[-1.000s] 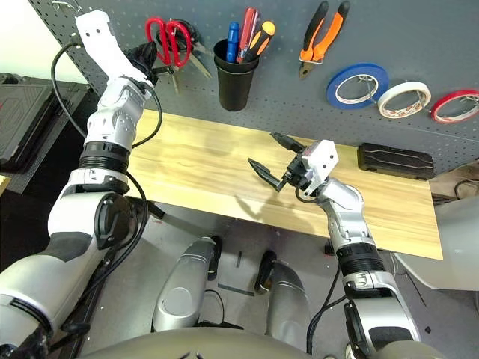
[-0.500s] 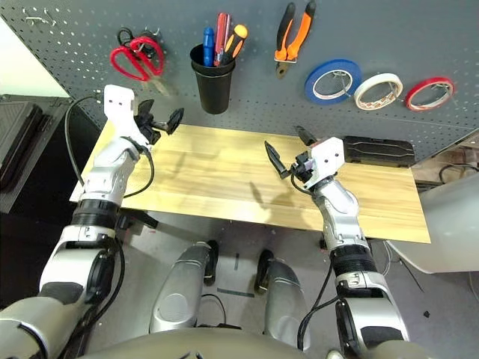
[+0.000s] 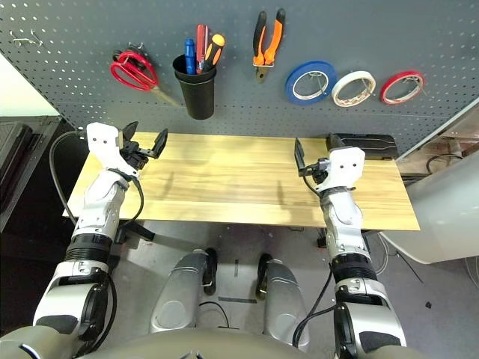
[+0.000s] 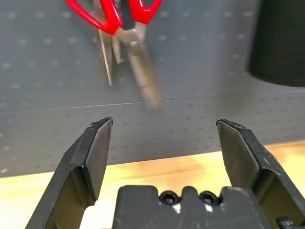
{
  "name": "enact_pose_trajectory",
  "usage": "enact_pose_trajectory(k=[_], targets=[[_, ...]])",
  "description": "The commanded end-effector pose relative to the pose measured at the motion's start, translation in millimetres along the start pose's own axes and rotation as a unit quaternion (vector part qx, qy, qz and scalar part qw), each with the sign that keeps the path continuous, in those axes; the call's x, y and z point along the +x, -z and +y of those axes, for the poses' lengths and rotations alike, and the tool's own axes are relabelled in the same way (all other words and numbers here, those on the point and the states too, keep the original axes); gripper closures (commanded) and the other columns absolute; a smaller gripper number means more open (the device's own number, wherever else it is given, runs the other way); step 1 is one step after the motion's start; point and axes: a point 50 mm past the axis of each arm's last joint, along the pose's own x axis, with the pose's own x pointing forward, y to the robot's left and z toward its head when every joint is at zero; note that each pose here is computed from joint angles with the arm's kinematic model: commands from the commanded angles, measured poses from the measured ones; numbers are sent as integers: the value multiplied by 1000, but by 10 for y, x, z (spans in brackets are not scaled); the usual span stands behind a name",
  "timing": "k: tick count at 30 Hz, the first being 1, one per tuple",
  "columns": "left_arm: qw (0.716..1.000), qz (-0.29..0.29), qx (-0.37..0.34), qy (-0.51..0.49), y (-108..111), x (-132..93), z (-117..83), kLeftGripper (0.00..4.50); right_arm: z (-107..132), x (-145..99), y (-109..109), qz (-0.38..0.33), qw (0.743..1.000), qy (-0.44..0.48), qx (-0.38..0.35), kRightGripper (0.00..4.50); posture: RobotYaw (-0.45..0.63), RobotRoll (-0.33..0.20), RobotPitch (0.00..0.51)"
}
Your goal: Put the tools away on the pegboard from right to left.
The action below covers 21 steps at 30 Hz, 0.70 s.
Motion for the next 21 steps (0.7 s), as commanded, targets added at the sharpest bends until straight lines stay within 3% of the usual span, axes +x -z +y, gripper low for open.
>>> enact_pose_trajectory(k=[1, 7, 21], targets=[[1000, 6, -7, -28, 88, -49, 62, 33, -130, -49, 39, 6, 999, 30, -12, 0, 38, 0, 146], [998, 17, -12, -67, 154, -95, 184, 33, -223, -43, 40, 5, 998, 56, -16, 0, 7, 0, 156], [997, 16, -20, -79, 184, -113, 200, 33, -387, 29, 25, 6, 996, 86, -22, 0, -30, 0, 187]])
